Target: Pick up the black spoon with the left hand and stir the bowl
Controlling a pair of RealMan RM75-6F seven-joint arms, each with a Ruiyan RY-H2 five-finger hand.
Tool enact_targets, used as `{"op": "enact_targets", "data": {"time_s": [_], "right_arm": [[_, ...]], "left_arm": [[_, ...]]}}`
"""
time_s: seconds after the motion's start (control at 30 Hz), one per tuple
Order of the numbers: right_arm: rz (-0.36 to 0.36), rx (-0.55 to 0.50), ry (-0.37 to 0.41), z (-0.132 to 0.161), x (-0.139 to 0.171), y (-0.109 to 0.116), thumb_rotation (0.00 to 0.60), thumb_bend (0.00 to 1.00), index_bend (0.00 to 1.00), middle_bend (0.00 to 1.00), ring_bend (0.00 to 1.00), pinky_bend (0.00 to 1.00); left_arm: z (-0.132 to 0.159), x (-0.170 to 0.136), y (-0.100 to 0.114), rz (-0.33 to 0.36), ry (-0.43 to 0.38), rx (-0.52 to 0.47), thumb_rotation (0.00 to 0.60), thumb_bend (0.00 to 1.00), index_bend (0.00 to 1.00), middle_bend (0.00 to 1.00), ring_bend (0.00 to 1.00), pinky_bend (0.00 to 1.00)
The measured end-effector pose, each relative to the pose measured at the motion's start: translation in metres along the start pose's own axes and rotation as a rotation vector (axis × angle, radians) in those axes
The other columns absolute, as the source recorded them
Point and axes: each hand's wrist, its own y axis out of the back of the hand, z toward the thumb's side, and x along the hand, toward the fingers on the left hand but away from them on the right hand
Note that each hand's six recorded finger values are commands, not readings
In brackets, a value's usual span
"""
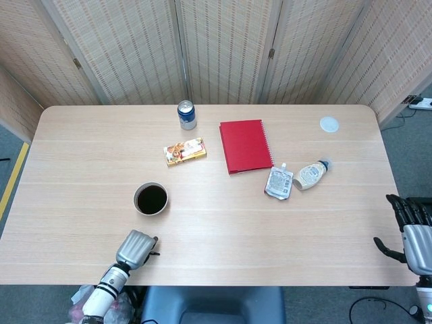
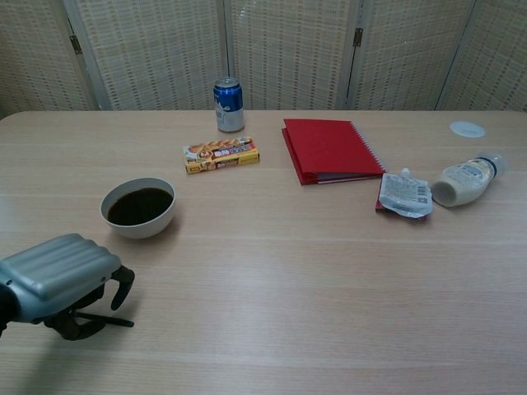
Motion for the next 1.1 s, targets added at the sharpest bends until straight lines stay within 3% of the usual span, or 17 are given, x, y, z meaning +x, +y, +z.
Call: {"op": "enact_targets", "data": {"time_s": [1.1], "right_arm": [[0.004,-0.003,-0.01,-0.0053,-0.0014,-0.0015,0.6,0.16,0.0,0.1,0.12,0.08]], "left_arm": [[0.0096,0.0032,-0.002,-0.022,0.019,0.098,0.6,0.4,0.54,0.97,0.92,1.0]]}}
